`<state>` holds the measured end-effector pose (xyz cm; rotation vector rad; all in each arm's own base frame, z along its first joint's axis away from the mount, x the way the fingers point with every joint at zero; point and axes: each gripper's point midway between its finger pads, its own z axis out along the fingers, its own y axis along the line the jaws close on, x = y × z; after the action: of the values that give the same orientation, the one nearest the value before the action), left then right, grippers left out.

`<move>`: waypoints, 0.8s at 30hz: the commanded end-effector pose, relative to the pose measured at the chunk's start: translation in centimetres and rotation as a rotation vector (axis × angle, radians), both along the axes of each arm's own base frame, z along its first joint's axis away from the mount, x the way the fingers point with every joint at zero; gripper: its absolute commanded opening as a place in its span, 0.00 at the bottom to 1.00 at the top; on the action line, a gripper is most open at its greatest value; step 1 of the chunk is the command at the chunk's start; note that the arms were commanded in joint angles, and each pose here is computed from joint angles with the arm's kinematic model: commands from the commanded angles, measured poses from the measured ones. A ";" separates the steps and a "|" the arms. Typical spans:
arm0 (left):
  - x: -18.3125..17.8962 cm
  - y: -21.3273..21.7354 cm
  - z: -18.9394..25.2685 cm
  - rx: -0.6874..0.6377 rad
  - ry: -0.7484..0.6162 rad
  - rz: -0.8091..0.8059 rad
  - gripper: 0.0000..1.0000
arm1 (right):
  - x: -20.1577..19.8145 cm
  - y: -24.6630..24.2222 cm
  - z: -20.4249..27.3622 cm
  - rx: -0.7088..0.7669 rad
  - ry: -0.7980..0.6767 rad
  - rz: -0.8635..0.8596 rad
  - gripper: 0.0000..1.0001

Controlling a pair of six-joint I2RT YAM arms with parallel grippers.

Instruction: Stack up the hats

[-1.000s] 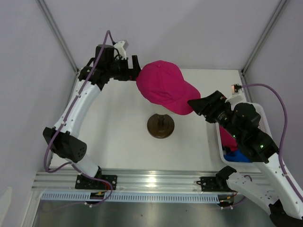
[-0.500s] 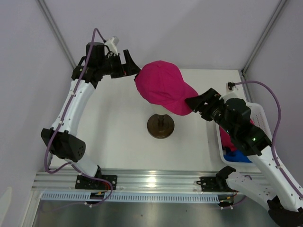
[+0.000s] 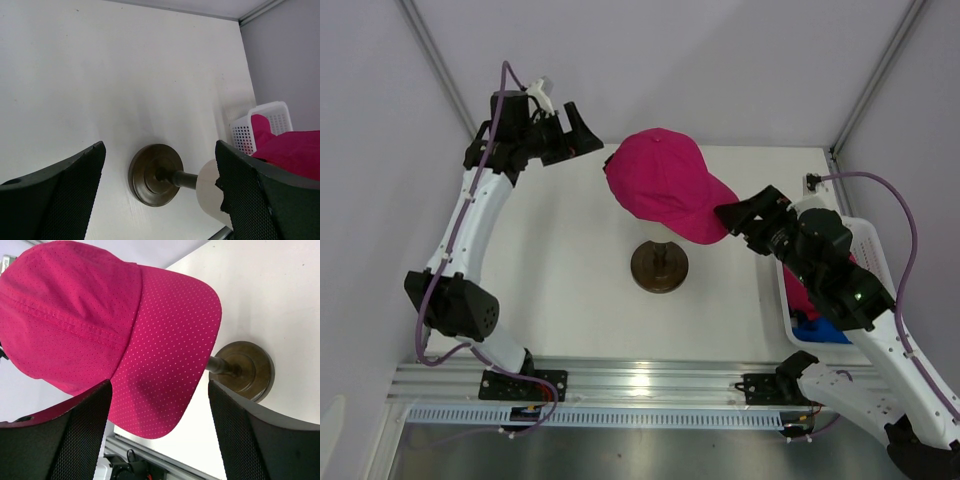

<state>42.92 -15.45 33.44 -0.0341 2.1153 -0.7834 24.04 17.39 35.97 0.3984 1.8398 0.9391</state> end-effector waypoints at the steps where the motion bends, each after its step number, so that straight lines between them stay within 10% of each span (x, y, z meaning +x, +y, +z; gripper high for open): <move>1: -0.2 -0.5 0.2 0.031 -0.034 -0.006 0.92 | 0.4 -1.1 0.7 0.017 -0.027 -0.060 0.80; 24: -0.2 -4.4 -8.9 0.188 0.117 -0.054 0.81 | 0.6 -1.5 1.5 0.046 -0.064 -0.076 0.72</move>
<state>42.80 -19.11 24.28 0.0321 2.3263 -0.6245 24.12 16.27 36.12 0.4462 1.7938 0.9328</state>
